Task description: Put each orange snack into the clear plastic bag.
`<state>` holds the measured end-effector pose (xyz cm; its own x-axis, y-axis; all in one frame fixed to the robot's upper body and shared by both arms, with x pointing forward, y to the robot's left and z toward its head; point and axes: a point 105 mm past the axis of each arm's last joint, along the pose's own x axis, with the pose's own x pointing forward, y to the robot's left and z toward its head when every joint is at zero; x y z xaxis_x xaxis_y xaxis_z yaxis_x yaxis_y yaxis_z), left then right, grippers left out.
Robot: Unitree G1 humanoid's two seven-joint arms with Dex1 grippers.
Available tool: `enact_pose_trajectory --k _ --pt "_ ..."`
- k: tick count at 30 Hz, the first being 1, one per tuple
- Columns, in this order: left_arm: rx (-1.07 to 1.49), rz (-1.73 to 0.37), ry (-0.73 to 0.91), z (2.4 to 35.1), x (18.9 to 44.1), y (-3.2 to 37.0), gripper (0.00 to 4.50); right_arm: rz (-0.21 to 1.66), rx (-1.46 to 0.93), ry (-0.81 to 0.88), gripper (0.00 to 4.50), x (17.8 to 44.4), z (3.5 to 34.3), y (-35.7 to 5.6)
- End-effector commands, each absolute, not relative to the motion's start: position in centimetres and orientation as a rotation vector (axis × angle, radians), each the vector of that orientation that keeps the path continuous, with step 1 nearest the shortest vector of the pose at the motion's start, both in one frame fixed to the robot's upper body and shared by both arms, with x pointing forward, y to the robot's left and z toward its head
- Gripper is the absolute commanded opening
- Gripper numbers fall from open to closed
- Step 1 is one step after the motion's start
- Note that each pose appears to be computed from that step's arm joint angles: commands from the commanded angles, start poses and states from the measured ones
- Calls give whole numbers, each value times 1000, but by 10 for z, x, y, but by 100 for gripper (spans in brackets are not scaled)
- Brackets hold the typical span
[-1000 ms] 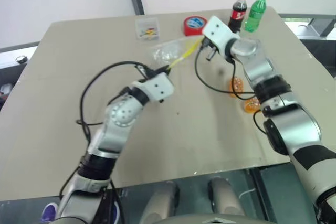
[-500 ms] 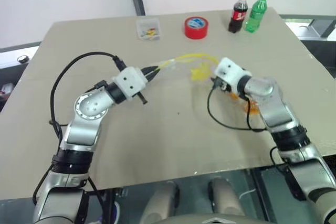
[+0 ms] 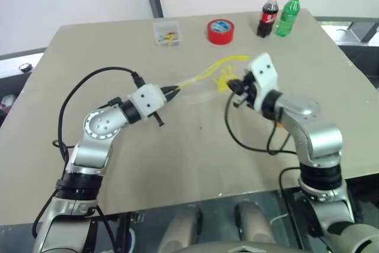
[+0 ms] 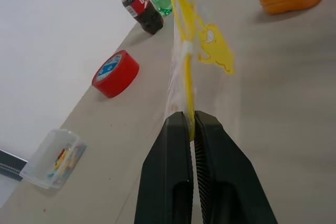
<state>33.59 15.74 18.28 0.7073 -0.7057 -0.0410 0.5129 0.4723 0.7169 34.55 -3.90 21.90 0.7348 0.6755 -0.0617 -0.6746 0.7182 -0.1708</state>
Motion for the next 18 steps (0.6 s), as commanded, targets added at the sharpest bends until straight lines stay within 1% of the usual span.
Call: enact_pose_trajectory --k 1,5,10,12,14,17,18 --pt "787 -770 -322 193 330 152 0 734 -189 -55 5 356 229 -26" --pt "781 -766 -333 196 328 151 0 744 -217 -56 5 364 225 -15" --pt "779 -768 -347 198 323 150 0 764 -240 -59 5 366 221 -8" --pt "802 -787 -358 197 319 148 0 765 -237 -56 5 367 220 -6" --pt "820 -798 -367 197 317 147 0 753 -185 -37 5 371 218 -4" --pt "868 -811 -377 196 316 146 0 737 -92 39 5 376 204 -2" --pt "882 -819 -377 194 315 146 0 712 -164 52 5 379 193 -6"
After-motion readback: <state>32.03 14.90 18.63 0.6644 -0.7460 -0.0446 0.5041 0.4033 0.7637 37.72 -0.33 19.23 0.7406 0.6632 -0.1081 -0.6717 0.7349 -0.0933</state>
